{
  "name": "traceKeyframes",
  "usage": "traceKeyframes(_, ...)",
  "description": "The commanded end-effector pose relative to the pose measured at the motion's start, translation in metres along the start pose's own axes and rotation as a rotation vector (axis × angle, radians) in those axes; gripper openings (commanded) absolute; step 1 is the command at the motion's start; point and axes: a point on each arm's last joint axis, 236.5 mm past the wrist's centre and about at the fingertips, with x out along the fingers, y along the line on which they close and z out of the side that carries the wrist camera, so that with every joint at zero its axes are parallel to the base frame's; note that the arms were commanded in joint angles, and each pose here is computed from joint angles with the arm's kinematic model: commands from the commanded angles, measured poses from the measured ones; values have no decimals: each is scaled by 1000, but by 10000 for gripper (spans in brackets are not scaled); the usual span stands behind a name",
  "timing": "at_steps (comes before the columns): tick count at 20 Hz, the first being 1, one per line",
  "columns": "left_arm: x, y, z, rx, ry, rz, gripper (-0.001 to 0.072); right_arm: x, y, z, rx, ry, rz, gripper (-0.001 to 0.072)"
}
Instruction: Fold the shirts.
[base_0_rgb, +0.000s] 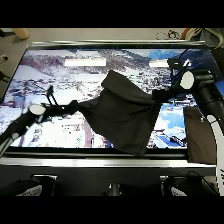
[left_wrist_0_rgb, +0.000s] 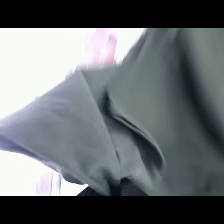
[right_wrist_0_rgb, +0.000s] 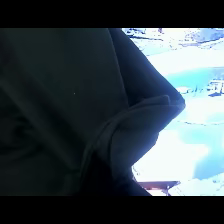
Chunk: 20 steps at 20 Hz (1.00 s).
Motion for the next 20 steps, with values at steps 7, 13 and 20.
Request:
traceKeyframes(7,9,14,140,2,-45,-6,116,61,186,-140,232,133,451,114)
traceKeyframes(13,-68,44,104,136,255,159,518,-11,86,-82,112,129,400,694)
traceKeyframes(20,-90,106,-83,44,565,297,717,64,-69,-88,356,258,220,665)
